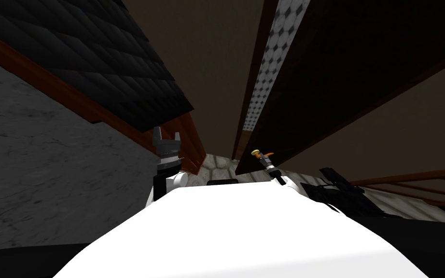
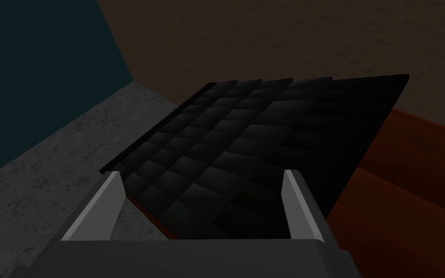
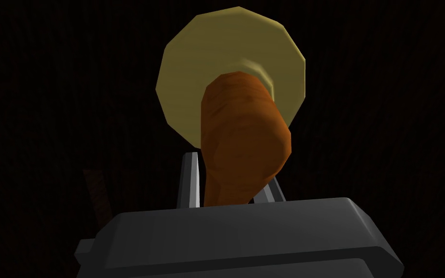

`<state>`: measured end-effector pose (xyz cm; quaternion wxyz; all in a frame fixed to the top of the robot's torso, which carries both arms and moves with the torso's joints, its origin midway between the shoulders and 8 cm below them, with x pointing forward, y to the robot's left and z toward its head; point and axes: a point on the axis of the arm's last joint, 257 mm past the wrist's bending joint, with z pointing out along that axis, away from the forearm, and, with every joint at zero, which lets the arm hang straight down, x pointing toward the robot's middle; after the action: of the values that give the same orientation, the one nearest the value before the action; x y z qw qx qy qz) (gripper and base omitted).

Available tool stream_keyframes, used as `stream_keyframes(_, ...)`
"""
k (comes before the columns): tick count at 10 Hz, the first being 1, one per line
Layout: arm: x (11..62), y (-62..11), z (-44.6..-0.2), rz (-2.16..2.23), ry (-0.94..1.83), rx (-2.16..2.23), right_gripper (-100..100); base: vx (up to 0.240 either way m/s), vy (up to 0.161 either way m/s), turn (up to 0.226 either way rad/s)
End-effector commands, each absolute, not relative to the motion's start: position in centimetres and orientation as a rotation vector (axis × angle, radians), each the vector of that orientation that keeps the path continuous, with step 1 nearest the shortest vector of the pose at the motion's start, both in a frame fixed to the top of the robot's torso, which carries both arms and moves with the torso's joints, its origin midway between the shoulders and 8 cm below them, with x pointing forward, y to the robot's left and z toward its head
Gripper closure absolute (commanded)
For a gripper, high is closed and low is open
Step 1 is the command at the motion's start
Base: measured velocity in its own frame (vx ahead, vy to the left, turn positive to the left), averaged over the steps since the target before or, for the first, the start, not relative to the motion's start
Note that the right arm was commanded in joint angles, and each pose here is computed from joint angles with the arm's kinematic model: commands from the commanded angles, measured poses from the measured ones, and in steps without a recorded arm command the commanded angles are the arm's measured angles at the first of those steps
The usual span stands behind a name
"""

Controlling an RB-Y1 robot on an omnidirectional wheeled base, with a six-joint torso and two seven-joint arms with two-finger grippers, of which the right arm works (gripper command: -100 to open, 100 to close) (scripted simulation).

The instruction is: Pull the door open

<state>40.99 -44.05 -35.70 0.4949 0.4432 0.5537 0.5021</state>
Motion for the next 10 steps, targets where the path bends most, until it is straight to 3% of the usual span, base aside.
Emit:
stream_keyframes(1,40.6,-44.0,-35.5,1.233,1.348,1.061,100,-0.135,-0.074,0.075)
stream_keyframes(4,39.8,-44.1,-35.8,1.239,1.359,1.062,100,-0.118,-0.049,0.094)
stream_keyframes(10,37.8,-44.7,-35.6,1.261,1.376,1.041,100,-0.240,-0.120,0.202)
